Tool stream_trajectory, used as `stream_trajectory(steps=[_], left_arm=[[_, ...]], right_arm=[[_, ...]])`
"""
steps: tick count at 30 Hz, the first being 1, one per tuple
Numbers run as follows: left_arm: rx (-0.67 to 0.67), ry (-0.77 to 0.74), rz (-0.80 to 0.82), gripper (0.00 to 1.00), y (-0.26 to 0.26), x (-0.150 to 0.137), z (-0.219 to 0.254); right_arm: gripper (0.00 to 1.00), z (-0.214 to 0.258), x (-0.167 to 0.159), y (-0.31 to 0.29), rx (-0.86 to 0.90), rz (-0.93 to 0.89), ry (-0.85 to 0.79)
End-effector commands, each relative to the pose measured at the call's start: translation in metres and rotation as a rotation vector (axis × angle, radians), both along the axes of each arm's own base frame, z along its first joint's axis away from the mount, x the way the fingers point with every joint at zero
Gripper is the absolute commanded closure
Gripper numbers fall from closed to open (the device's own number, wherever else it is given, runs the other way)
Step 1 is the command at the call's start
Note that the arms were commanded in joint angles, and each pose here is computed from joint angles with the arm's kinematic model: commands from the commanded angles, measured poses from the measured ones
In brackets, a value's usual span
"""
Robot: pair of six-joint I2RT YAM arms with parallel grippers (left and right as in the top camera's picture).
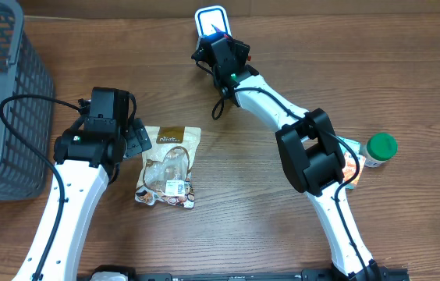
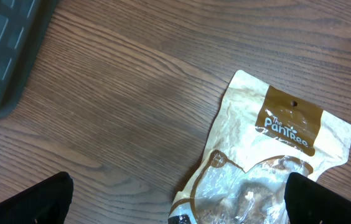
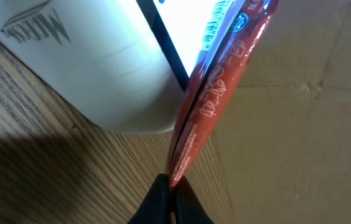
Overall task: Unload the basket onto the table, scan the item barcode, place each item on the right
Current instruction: 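Hold the red stick snack against the scanner window, then bring the red stick snack forward and lower it beside the jar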
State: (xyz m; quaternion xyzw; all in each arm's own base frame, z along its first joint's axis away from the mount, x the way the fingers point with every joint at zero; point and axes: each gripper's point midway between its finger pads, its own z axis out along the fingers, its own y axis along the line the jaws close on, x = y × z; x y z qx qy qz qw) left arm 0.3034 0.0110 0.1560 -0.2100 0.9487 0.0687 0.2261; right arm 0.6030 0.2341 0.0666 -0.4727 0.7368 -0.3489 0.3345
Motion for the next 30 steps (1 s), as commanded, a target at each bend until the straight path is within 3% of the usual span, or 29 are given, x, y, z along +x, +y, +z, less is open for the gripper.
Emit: stream_trajectory(steps=[1,8,12,17,22,30], left_arm=[[0.011,-0.022,0.002,0.01,0.002,0.003,0.008],[0.011,-0.021,0.002,0.01,0.002,0.003,0.007],[0.011,-0.021,0.002,0.0,0.002,0.003,0.007],[0.011,-0.022,0.002,0.0,0.002,0.003,0.008],[0.011,-0.021,0.002,0.0,0.002,0.003,0.007],[0.011,-0.021,0.002,0.01,0.002,0.003,0.007]], right_arm=[[0.97,0.007,0.003,0.004,0.061,-0.048,-0.039],[0.97,0.073,0.0,0.01,0.338,-0.125,-0.135],[0.97,0.128,-0.018,0.015,0.486,-0.099,-0.115],[0.97,0.188,-0.076,0.011,0.817,-0.193,0.029],[0.97,0.212,-0.138,-0.029,1.062,-0.487,0.176],[0.96,0.186,-0.212,-0.105,1.001,-0.835,0.421]])
